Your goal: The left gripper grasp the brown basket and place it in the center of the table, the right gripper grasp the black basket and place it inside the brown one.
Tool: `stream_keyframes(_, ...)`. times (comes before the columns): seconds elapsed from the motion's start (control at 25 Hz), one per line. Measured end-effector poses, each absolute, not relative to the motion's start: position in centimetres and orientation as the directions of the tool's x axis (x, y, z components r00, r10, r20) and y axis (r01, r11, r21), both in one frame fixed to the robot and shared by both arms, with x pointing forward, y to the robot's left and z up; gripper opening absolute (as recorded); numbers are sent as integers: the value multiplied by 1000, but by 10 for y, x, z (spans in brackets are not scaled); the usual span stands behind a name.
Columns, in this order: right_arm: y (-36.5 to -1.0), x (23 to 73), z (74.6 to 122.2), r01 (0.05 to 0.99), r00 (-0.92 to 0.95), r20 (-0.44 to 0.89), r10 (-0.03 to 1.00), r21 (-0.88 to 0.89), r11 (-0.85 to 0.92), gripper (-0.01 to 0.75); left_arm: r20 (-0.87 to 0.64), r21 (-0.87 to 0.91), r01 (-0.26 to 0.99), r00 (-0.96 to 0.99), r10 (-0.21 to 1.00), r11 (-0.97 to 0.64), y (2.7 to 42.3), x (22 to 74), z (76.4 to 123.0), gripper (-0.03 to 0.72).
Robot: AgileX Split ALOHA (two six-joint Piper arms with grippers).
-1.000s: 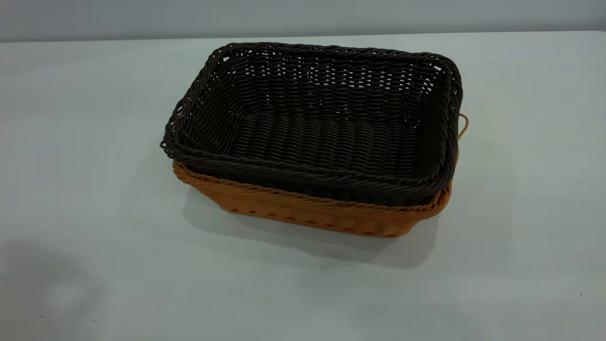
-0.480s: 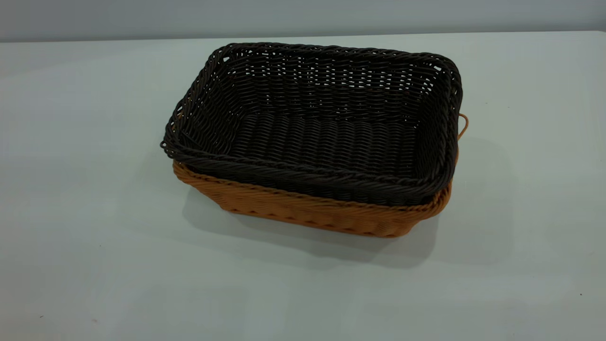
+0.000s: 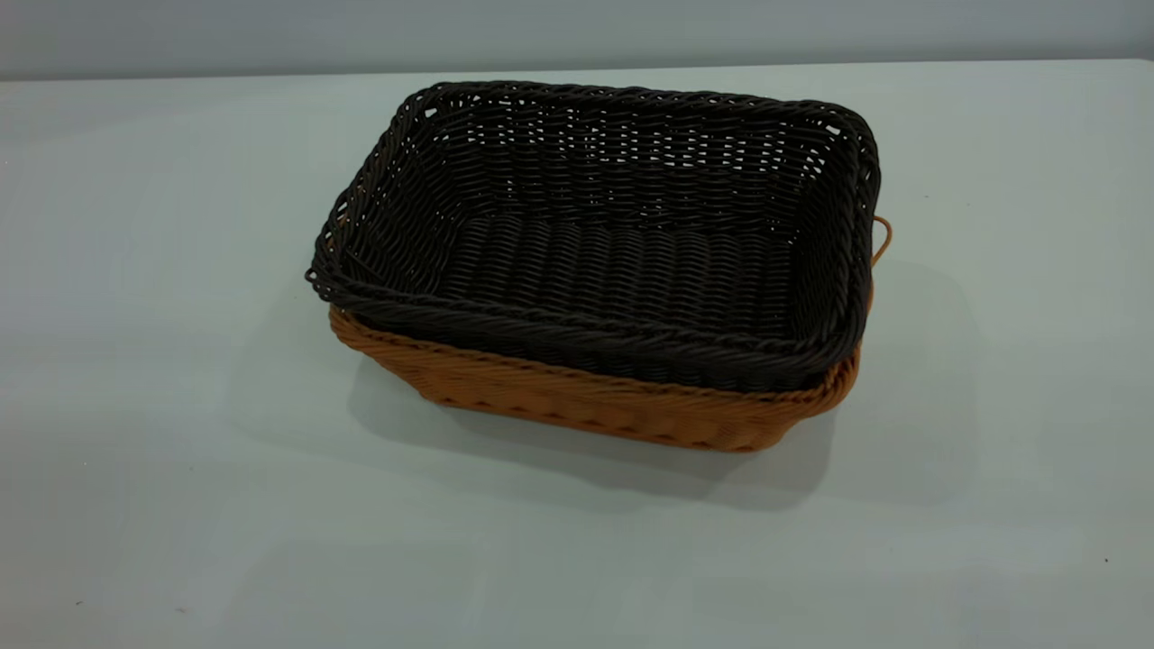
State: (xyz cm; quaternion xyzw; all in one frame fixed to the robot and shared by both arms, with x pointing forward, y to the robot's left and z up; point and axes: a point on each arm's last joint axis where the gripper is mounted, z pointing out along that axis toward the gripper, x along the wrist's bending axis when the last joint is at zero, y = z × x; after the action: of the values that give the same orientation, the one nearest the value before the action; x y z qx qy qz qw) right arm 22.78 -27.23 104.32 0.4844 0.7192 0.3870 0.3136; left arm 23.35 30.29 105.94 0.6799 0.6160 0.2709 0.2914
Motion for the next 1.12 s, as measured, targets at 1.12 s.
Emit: stream_keyframes(1.12, -272, 228, 1043, 454, -334, -76, 940, 860, 231, 593, 13, 732, 680, 27, 1000, -28, 307, 238, 1036, 572)
